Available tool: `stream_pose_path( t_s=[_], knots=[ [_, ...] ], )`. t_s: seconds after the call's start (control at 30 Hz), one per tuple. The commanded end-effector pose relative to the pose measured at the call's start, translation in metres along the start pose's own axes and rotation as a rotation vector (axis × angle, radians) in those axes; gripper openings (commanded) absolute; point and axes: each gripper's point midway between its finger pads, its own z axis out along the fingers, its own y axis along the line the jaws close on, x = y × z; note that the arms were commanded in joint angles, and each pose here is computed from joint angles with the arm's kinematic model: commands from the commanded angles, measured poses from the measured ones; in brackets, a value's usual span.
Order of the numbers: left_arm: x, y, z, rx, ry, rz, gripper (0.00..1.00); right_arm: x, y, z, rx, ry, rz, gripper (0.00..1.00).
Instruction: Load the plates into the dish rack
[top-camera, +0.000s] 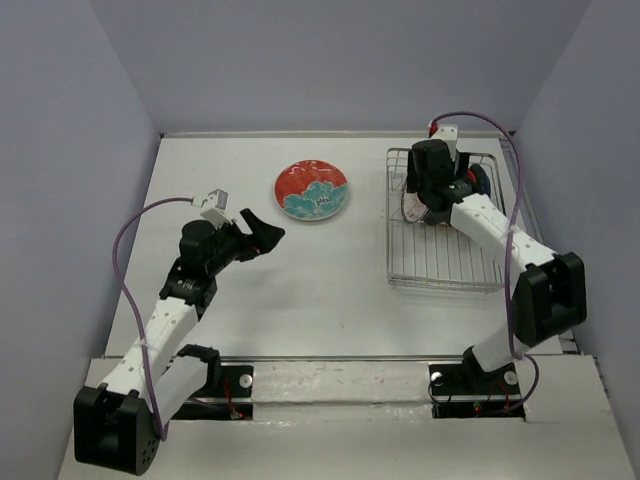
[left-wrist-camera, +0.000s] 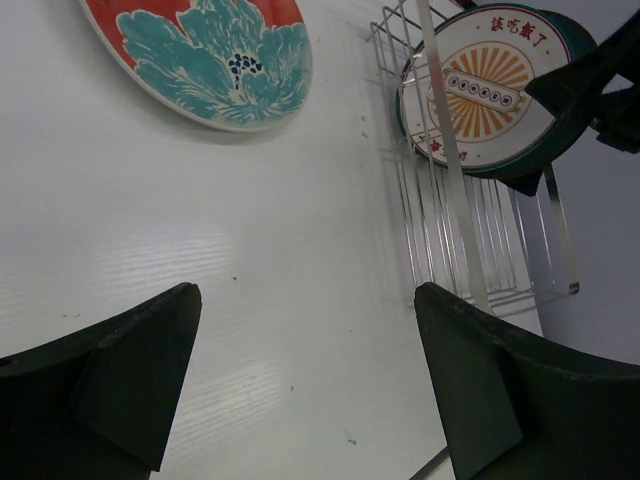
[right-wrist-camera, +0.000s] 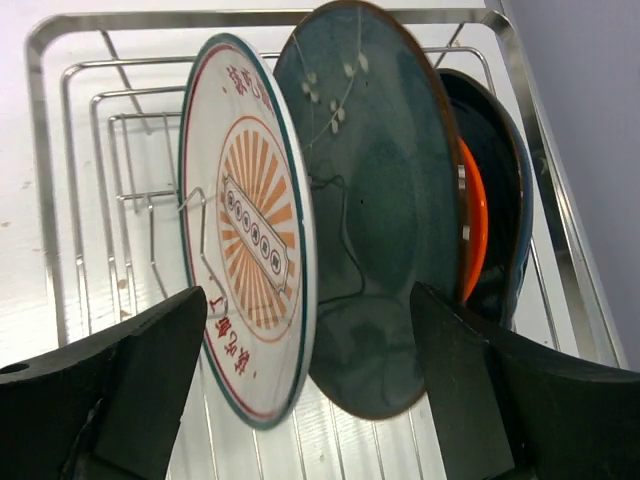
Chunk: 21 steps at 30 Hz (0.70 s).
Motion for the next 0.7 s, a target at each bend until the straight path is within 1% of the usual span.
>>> stream_pose_path(
  t_s=[0.0,0.03,0.1,0.13,0.17,0.2,0.23,0.27,0.3,0.33,0.37,0.4,0.47,0.5,0.53,0.67],
  knots=[
    [-0.021,0.003,0.021,0.005,-0.118,-0.092,0.99,-0.047,-0.014,-0.045,-0.105,-0.136,0.163,0.89],
    [-0.024,0.008,0.026,-0.026,-0.143,-0.107,0.99,-0.044,-0.015,-0.049,-0.119,-0.135,0.167,0.89],
    [-0.022,0.018,0.036,-0.064,-0.142,-0.127,0.98,-0.046,-0.017,-0.060,-0.156,-0.150,0.195,0.89],
    [-0.029,0.017,0.041,-0.070,-0.174,-0.130,0.98,-0.053,-0.018,-0.074,-0.205,-0.174,0.241,0.90],
    [-0.027,0.023,0.048,-0.095,-0.168,-0.145,0.97,-0.047,-0.016,-0.077,-0.230,-0.170,0.248,0.90],
    [-0.031,0.023,0.053,-0.102,-0.181,-0.142,0.96,-0.056,-0.016,-0.092,-0.291,-0.206,0.288,0.90],
    [-0.033,0.026,0.058,-0.123,-0.188,-0.142,0.95,-0.056,-0.014,-0.098,-0.326,-0.215,0.304,0.90],
    [-0.037,0.030,0.067,-0.144,-0.188,-0.149,0.95,-0.045,-0.008,-0.100,-0.367,-0.202,0.304,0.90],
    [-0.041,0.031,0.072,-0.148,-0.200,-0.148,0.94,-0.051,-0.001,-0.115,-0.457,-0.231,0.335,0.90],
    [-0.050,0.030,0.077,-0.154,-0.217,-0.149,0.94,-0.049,0.000,-0.120,-0.485,-0.236,0.346,0.90],
    [-0.049,0.041,0.085,-0.200,-0.218,-0.154,0.94,-0.047,0.001,-0.125,-0.511,-0.242,0.358,0.90],
    [-0.053,0.049,0.093,-0.234,-0.224,-0.145,0.94,-0.037,0.003,-0.131,-0.548,-0.237,0.378,0.90],
    [-0.056,0.059,0.102,-0.280,-0.237,-0.146,0.93,-0.040,0.002,-0.142,-0.586,-0.259,0.393,0.90],
    [-0.058,0.064,0.106,-0.296,-0.238,-0.138,0.93,-0.033,0.006,-0.145,-0.620,-0.255,0.404,0.90],
    [-0.057,0.070,0.116,-0.318,-0.223,-0.135,0.92,-0.036,0.002,-0.155,-0.643,-0.281,0.422,0.89],
    [-0.051,0.082,0.140,-0.338,-0.160,-0.127,0.90,-0.029,0.011,-0.172,-0.751,-0.284,0.446,0.89]
  ],
)
